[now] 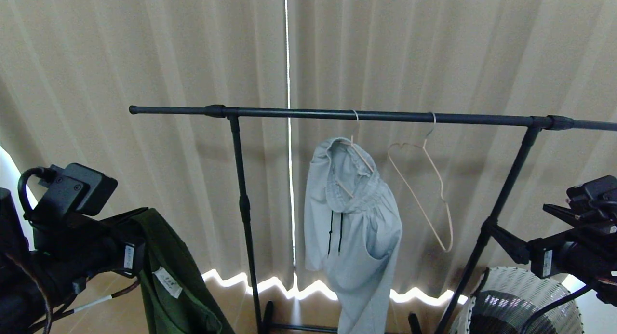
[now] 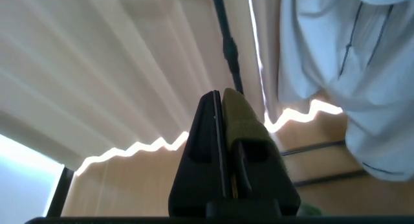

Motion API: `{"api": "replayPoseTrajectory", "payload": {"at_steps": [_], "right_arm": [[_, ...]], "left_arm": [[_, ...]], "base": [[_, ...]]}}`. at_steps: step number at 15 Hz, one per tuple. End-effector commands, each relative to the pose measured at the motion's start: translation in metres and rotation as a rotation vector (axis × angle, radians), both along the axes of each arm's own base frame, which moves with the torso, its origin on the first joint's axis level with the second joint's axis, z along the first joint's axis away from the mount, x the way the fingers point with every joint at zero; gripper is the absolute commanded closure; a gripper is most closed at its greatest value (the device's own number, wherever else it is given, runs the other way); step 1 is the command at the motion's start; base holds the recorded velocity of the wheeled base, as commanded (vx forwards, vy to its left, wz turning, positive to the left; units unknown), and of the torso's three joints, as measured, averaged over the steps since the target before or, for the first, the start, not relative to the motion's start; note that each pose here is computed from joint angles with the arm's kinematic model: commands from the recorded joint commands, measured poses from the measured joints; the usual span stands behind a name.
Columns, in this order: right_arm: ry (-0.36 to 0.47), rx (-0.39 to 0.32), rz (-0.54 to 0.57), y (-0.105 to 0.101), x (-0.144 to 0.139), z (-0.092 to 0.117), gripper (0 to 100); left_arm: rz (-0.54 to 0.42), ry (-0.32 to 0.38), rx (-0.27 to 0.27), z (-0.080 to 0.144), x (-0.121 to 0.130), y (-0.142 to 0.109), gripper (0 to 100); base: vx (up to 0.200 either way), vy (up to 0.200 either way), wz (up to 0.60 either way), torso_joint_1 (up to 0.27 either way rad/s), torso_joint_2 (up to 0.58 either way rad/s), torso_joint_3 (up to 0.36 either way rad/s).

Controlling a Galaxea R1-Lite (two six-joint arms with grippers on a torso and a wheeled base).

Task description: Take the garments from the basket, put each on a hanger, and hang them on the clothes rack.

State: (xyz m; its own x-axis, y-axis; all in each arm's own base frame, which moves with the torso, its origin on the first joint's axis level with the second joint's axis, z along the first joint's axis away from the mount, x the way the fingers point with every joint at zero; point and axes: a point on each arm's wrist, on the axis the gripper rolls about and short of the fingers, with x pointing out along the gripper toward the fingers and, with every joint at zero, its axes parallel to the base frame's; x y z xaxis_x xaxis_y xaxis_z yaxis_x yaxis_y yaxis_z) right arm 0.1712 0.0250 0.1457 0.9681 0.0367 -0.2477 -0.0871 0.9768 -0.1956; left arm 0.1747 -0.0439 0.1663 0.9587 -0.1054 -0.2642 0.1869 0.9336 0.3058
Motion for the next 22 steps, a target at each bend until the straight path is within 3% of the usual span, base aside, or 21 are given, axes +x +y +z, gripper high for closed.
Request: {"api": "replayPoseTrajectory", "payload": {"at_steps": [1, 4, 8, 10, 11, 13, 17, 22], "right_arm": [[0.013, -0.004, -0.021, -0.003, 0.002, -0.003, 0], [0.013, -0.007, -0.019, -0.003, 0.007, 0.002, 0], [0.107, -0.013, -0.012, 0.000, 0.016, 0.022, 0], [0.146, 0.048, -0.012, 0.006, 0.023, 0.032, 0], [0.232, 0.133, 0.003, 0.021, 0.033, 0.038, 0], [0.314, 0.184, -0.016, 0.029, 0.046, 0.040, 0], [0.405, 0.136, -0.091, 0.044, 0.074, 0.013, 0], [0.389, 0.163, -0.136, 0.058, 0.108, 0.005, 0]], "left_arm": [[-0.016, 0.001, 0.004, 0.000, 0.000, -0.003, 100], [-0.051, -0.007, 0.004, 0.001, -0.004, -0.008, 100], [-0.055, -0.003, 0.005, -0.001, -0.005, -0.009, 100], [-0.054, -0.001, 0.005, -0.001, -0.005, -0.008, 100], [-0.054, -0.004, 0.004, 0.000, -0.004, -0.009, 100], [-0.054, -0.006, 0.004, 0.000, -0.005, -0.008, 100], [-0.054, -0.009, 0.003, 0.000, -0.005, -0.008, 100], [-0.054, -0.009, 0.003, 0.000, -0.005, -0.008, 100]], "base": [[0.200, 0.000, 0.00, 0.007, 0.00, 0.002], [0.067, 0.000, 0.00, -0.001, 0.00, 0.001], [0.000, 0.000, 0.00, 0.000, 0.00, 0.000], [0.000, 0.000, 0.00, 0.000, 0.00, 0.000], [0.000, 0.000, 0.00, 0.000, 0.00, 0.000], [0.000, 0.000, 0.00, 0.000, 0.00, 0.000], [0.000, 0.000, 0.00, 0.000, 0.00, 0.000], [0.000, 0.000, 0.00, 0.000, 0.00, 0.000]]}}
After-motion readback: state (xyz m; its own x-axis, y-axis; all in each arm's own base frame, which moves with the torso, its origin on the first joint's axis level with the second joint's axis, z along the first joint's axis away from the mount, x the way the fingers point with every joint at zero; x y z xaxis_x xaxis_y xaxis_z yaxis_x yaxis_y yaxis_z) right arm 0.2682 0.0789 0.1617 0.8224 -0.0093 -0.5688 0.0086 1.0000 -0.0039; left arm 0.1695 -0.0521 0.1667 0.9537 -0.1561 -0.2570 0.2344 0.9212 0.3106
